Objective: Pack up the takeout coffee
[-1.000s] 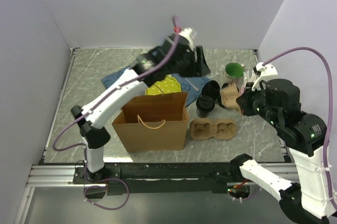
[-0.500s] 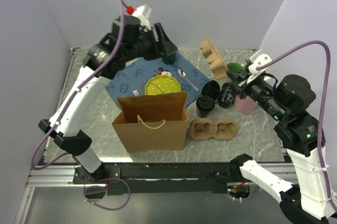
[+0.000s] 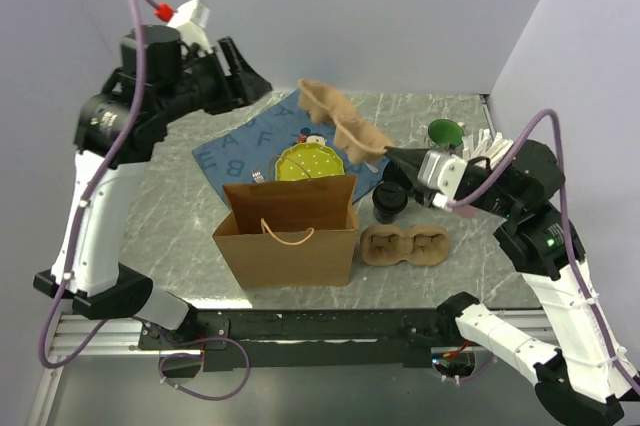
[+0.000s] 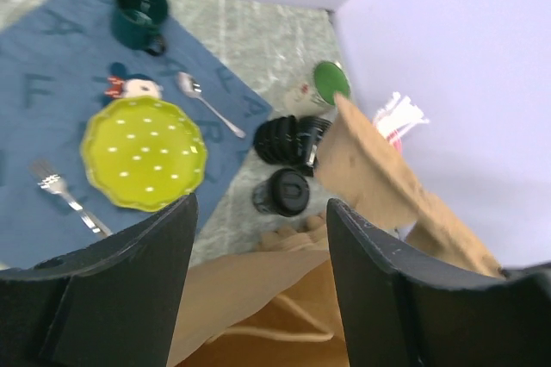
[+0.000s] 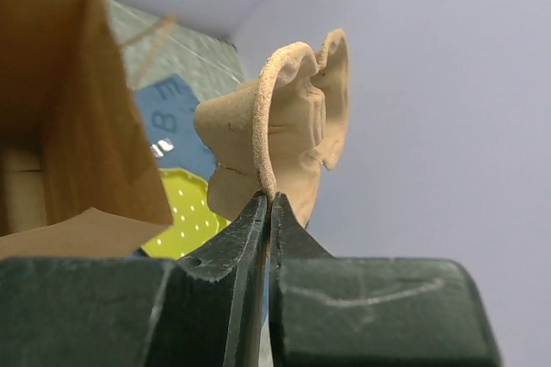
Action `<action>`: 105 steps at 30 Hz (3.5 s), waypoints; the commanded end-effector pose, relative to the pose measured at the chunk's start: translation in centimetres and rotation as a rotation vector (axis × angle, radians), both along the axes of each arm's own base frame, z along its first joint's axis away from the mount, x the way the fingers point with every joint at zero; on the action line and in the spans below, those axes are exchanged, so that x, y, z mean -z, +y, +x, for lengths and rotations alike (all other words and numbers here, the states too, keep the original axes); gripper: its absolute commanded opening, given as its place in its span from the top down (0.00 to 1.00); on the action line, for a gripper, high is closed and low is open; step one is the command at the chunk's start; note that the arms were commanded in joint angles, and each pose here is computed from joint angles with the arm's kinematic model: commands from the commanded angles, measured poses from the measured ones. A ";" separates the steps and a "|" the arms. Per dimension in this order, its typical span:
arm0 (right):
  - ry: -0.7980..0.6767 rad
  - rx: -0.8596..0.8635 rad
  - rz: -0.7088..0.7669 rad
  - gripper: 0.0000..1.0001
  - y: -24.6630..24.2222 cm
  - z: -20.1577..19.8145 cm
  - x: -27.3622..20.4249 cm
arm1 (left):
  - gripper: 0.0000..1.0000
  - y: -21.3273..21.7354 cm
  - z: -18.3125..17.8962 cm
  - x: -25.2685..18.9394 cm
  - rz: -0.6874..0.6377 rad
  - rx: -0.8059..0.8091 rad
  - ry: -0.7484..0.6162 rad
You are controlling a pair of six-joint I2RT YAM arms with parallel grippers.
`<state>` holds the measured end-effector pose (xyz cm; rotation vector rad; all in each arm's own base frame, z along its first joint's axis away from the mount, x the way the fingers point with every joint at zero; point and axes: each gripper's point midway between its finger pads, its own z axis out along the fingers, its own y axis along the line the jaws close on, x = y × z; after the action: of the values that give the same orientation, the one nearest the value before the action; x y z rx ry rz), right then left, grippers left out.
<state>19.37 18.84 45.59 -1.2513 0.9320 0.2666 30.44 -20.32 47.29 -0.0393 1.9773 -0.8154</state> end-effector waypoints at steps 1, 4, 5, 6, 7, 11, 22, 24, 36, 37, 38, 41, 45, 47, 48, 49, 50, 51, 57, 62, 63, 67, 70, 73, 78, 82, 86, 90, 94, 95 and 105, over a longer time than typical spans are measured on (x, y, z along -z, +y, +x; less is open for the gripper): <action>-0.232 -0.159 -0.011 1.00 1.4 -3.2 -2.4 | 0.33 3.2 -1.7 -1.9 0.000 -0.018 -0.034; -0.236 -0.202 -0.073 1.00 2.0 -4.0 -1.8 | 0.32 2.1 -2.4 -2.8 -0.053 0.087 -0.050; -0.259 -0.220 -0.083 1.00 2.3 -4.4 -1.9 | 0.32 1.8 -3.0 -3.3 -0.075 0.126 -0.063; -0.267 -0.229 -0.086 1.00 2.5 -4.6 -1.9 | 0.34 1.5 -3.2 -3.5 -0.094 0.156 -0.062; -0.273 -0.228 -0.092 1.00 2.6 -4.5 -1.9 | 0.34 1.0 -3.7 -4.0 -0.115 0.201 -0.071; -0.301 -0.266 -0.101 1.00 3.4 -5.1 -2.4 | 0.38 0.4 -4.0 -3.7 -0.124 0.254 -0.031; -0.365 -0.262 -0.168 1.00 4.5 -4.9 -1.8 | 0.45 0.0 -6.2 -0.2 -0.079 0.364 0.121; -0.362 -0.263 -0.173 1.00 4.6 -4.8 -1.4 | 0.48 -0.1 -6.4 0.5 -0.071 0.378 0.151; -0.348 -0.299 -0.176 1.00 5.5 -4.8 -1.2 | 0.69 0.2 -4.9 1.8 -0.020 0.344 0.150; -0.315 -0.294 -0.162 0.95 5.6 -4.7 -0.9 | 0.73 0.3 -4.7 1.4 -0.023 0.337 0.130; -0.314 -0.289 -0.133 0.90 5.6 -4.8 -1.5 | 0.78 0.3 -4.5 1.3 -0.029 0.326 0.130; -0.184 -0.289 -0.064 0.68 5.8 -5.0 -1.6 | 0.91 0.4 -4.1 0.6 -0.043 0.300 0.097; -0.052 -0.342 -0.015 0.61 6.1 -6.2 -0.3 | 0.94 1.1 -3.9 -1.1 -0.067 0.245 0.023; 0.024 -0.357 0.040 0.60 5.8 -7.2 -0.3 | 0.95 1.6 -3.3 -1.3 -0.084 0.199 0.011; 0.043 -0.356 0.081 0.60 5.9 -7.2 -0.6 | 0.95 1.9 -3.3 -2.5 -0.100 0.183 -0.040; 0.140 -0.351 0.143 0.62 5.7 -7.6 -0.9 | 0.95 2.0 -3.3 -2.9 -0.120 0.168 -0.051; 0.182 -0.341 0.186 0.63 5.7 -7.5 -1.4 | 0.95 2.2 -2.8 -2.5 -0.124 0.146 -0.048; 0.304 -0.285 0.298 0.67 5.5 -6.8 -2.4 | 0.95 2.4 -3.0 -3.7 -0.140 0.128 -0.102; 1.024 0.124 0.772 0.73 3.5 -2.0 -7.4 | 0.94 4.6 -2.6 -5.0 -0.170 -0.017 -0.182; 1.407 0.371 0.781 0.73 5.7 0.2 -4.5 | 0.93 5.8 -2.8 -4.7 -0.176 -0.087 -0.207; 1.481 0.385 0.843 0.74 5.8 0.2 -4.7 | 0.93 5.8 -3.2 -4.7 -0.182 -0.088 -0.211; 1.556 0.413 0.912 0.75 6.1 0.6 -4.0 | 0.93 6.0 -3.6 -4.2 -0.198 -0.100 -0.192; 1.583 0.484 0.881 0.74 5.9 0.7 -2.6 | 0.93 6.2 -4.0 -4.2 -0.218 -0.109 -0.192; 1.596 0.404 0.866 0.72 6.9 0.2 -2.6 | 0.93 6.3 -4.2 -3.7 -0.225 -0.116 -0.182; 1.636 0.355 0.905 0.69 7.7 0.3 -1.6 | 0.94 6.5 -4.4 -2.8 -0.214 -0.126 -0.165; 1.608 0.285 0.974 0.66 7.5 0.2 -2.6 | 0.92 6.4 -4.4 -2.4 -0.212 -0.122 -0.159; 1.596 0.243 1.000 0.63 7.7 0.2 -2.8 | 0.92 6.5 -4.6 -2.4 -0.215 -0.123 -0.159; 1.552 0.171 1.047 0.62 7.4 0.1 -4.1 | 0.92 6.6 -4.6 -2.2 -0.208 -0.127 -0.156; 1.514 0.171 1.048 0.60 7.4 0.5 -4.5 | 0.92 6.4 -4.6 -2.1 -0.215 -0.120 -0.147; 1.503 0.168 1.052 0.60 7.4 0.6 -4.8 | 0.92 6.3 -4.5 -2.1 -0.216 -0.119 -0.144; 1.518 0.217 1.038 0.60 8.4 1.9 -3.7 | 0.93 5.6 -4.5 -2.0 -0.249 -0.088 -0.121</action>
<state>20.91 26.91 47.72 0.2510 1.8434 1.3990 26.20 -14.18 47.87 -0.2223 1.7866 -0.9095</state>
